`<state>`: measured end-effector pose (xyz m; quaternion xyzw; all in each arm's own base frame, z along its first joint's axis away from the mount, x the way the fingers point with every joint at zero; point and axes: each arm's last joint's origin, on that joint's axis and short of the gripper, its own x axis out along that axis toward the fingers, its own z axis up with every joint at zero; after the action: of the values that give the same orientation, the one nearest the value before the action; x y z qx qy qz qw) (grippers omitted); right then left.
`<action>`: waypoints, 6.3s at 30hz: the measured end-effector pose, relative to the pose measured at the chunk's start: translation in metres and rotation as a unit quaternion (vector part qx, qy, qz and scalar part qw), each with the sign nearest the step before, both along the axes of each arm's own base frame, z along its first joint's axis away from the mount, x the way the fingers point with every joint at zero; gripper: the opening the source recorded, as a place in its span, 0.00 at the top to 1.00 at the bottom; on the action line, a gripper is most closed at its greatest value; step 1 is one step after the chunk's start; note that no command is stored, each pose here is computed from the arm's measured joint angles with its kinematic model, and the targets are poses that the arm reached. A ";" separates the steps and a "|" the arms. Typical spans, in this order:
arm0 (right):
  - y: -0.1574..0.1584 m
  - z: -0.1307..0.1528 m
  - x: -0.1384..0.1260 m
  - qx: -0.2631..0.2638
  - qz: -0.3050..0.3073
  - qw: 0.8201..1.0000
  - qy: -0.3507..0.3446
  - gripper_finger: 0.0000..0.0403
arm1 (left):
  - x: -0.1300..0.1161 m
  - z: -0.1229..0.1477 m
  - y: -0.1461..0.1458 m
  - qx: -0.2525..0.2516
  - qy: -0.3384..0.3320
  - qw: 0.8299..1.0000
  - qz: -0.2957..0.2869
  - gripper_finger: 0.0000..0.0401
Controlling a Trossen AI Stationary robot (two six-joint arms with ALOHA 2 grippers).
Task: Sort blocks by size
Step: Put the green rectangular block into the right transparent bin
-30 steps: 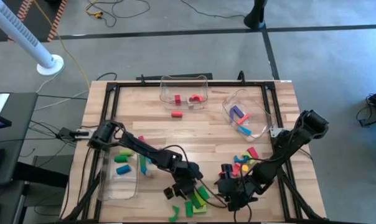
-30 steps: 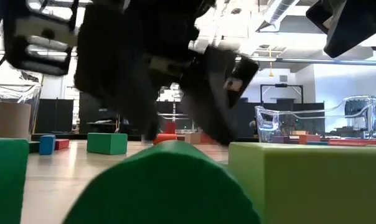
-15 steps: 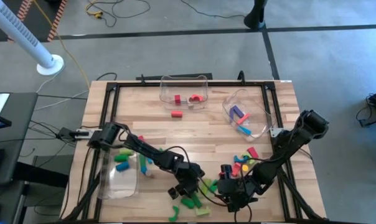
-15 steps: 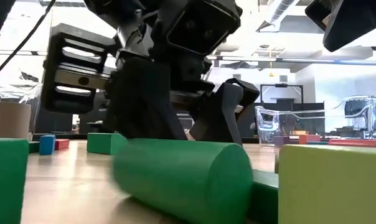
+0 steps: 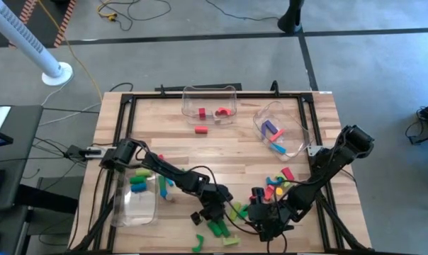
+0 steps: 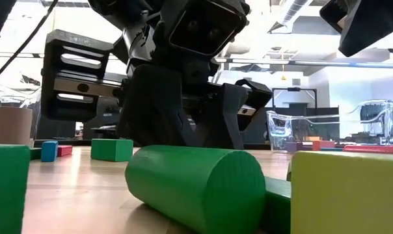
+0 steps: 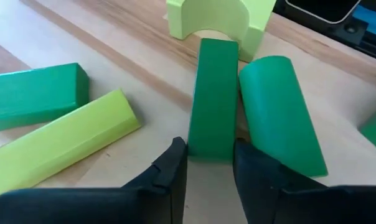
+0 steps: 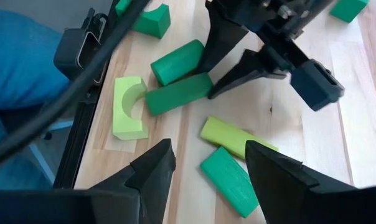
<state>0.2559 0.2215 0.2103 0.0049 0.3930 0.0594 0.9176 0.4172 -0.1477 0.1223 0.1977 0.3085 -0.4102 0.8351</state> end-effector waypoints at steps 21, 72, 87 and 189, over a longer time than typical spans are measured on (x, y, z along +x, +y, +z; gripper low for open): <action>-0.006 -0.004 -0.002 -0.015 -0.014 0.999 0.027 0.43 | 0.000 0.004 0.037 0.034 0.041 0.998 0.033 0.74; -0.022 0.071 0.044 -0.337 0.072 0.922 -0.175 0.56 | -0.090 0.174 0.158 -0.160 0.053 0.985 0.043 0.74; -0.043 0.084 0.065 -0.380 0.063 0.897 -0.215 0.51 | -0.087 0.163 0.173 -0.207 0.024 0.977 0.037 0.74; -0.149 0.073 0.002 -0.271 -0.239 0.927 0.102 0.77 | -0.243 0.144 0.137 -0.048 -0.163 0.933 0.318 0.52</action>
<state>0.2581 0.0722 0.2834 -0.1438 0.4732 -0.2716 0.8256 0.1740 -0.0103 0.2663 0.1130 0.1948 -0.0997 0.9692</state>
